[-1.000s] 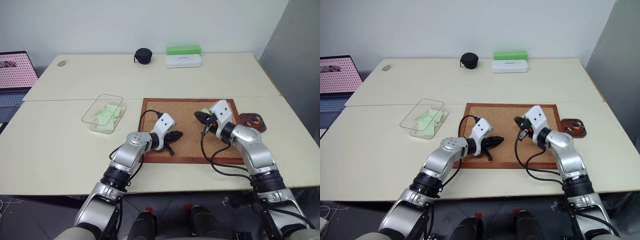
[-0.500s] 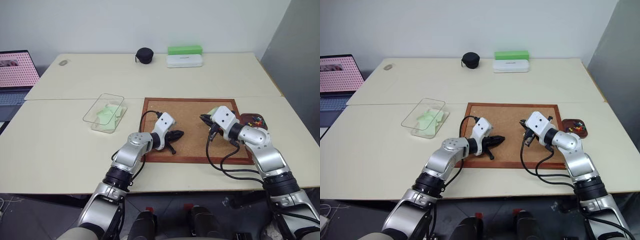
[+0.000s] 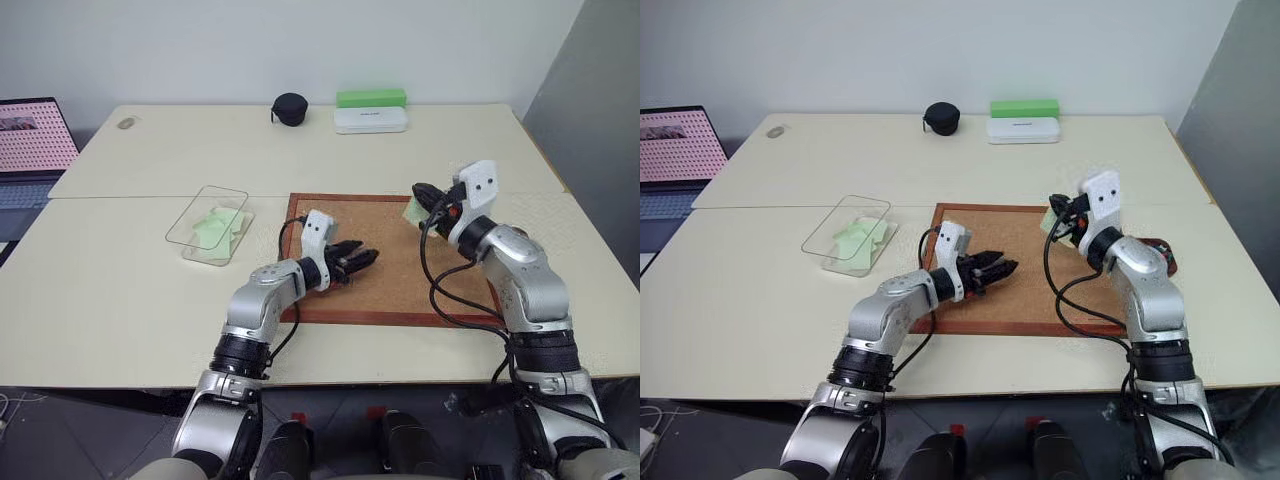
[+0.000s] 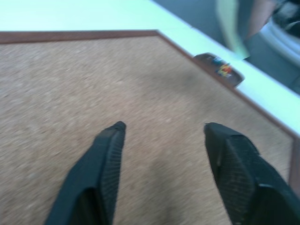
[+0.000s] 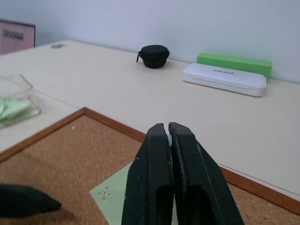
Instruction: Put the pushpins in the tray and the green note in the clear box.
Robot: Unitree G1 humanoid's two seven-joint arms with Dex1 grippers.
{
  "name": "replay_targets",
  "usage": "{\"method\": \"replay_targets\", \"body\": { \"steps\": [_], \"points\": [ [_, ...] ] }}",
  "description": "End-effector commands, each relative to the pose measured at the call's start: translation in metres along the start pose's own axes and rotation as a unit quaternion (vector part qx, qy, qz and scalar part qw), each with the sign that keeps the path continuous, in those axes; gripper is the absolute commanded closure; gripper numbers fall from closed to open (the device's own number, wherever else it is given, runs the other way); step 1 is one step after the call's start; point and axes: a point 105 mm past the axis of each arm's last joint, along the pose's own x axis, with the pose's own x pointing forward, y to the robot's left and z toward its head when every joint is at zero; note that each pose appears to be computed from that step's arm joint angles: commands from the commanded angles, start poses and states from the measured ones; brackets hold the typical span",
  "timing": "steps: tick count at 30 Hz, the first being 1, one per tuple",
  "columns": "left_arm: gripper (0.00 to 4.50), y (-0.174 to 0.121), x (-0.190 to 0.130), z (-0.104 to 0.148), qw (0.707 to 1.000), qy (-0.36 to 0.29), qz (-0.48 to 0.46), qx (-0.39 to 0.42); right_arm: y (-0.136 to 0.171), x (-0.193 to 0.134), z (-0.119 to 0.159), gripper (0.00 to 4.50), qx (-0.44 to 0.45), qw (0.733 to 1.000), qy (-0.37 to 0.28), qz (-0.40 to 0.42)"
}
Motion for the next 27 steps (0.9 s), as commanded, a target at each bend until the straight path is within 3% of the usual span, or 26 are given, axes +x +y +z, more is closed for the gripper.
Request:
{"method": "replay_targets", "body": {
  "steps": [1,5,25,27],
  "points": [
    [0.83,-0.012,0.001,0.028,0.998,-0.063,-0.019,0.019,0.004,0.002,0.033,4.5,0.021,0.999,-0.048,-0.006],
    [0.08,-0.017,0.008,0.036,0.996,-0.083,-0.023,0.015,0.015,0.003,0.035,4.5,0.03,0.998,-0.051,0.001],
    [0.08,-0.029,0.032,0.06,0.989,-0.138,-0.038,-0.039,0.045,0.003,0.033,4.5,0.037,0.998,-0.053,0.022],
    [0.42,-0.029,0.032,0.058,0.989,-0.137,-0.041,-0.032,0.048,0.002,0.033,4.5,0.037,0.998,-0.052,0.028]
  ]
}}
